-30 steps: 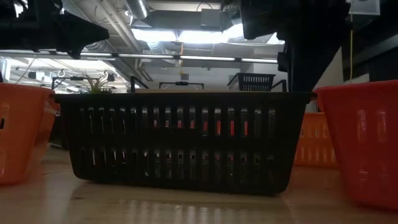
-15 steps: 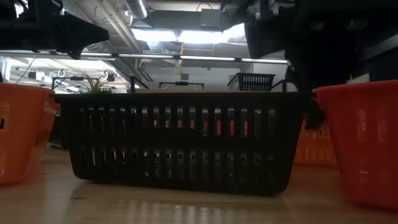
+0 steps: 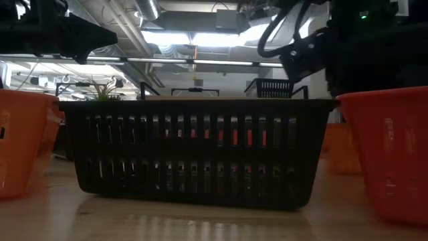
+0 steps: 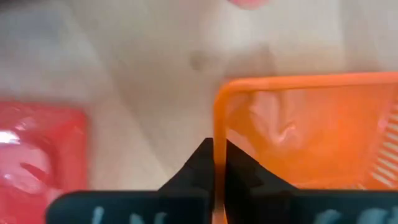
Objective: Stack baskets on shelf by color
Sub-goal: Put the middle orange basket on the shelf
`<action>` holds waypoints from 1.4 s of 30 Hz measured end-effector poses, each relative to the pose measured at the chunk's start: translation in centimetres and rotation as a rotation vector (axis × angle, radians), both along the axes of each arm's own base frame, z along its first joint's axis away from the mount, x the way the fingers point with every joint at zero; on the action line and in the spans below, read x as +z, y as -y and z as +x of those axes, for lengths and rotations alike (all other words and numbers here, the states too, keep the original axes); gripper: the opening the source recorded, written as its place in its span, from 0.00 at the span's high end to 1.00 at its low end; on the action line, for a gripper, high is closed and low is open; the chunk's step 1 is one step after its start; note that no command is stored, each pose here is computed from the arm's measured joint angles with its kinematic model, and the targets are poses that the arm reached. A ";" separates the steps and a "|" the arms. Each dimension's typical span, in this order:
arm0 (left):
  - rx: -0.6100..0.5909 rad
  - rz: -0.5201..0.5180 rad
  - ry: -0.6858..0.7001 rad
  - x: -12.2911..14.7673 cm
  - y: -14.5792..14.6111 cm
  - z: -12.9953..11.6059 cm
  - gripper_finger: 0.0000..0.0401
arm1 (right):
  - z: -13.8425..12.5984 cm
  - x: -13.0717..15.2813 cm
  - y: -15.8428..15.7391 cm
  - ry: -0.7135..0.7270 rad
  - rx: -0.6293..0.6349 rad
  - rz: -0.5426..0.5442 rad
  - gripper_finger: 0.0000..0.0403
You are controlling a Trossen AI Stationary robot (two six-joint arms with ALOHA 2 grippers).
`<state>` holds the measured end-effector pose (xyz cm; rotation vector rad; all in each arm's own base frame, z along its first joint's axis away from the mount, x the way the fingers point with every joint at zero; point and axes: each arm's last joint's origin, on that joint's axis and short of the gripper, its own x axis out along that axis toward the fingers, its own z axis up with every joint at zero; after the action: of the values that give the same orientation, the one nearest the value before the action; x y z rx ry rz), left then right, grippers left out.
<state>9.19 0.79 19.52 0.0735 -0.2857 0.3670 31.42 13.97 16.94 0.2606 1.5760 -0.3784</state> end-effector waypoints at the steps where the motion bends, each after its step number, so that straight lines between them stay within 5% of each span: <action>1: 0.000 0.000 0.000 0.0 0.0 0.0 0.80 | 0.0 0.3 0.0 -0.009 -0.001 -0.007 0.98; 6: 0.000 0.000 0.000 0.0 0.0 0.0 0.80 | 0.4 3.5 -0.2 -0.043 0.000 -0.021 0.99; 12: 0.000 0.001 0.000 0.0 0.0 0.0 0.80 | 2.1 9.9 -0.6 0.125 0.046 -0.094 1.00; 17: 0.001 0.001 -0.001 0.0 0.0 0.0 0.80 | 3.8 15.3 0.2 0.392 0.236 -0.363 1.00; 23: 0.001 0.001 -0.001 0.0 0.0 0.0 0.80 | 6.1 20.4 5.2 0.496 0.378 -0.632 1.00; 30: 0.001 0.001 0.000 0.0 0.0 0.0 0.80 | 9.3 22.4 16.4 0.661 0.436 -0.521 1.00; 35: 0.002 0.001 0.000 0.0 0.0 0.0 0.80 | 9.3 19.4 24.4 0.617 0.361 -0.366 1.00; 42: 0.018 0.047 -0.020 0.0 0.0 0.0 0.80 | 9.7 16.6 27.7 0.573 0.389 -0.264 1.00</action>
<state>9.19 0.79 19.50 0.1257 -0.2735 0.3773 41.12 -13.70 33.57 -0.1370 0.9683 -0.1789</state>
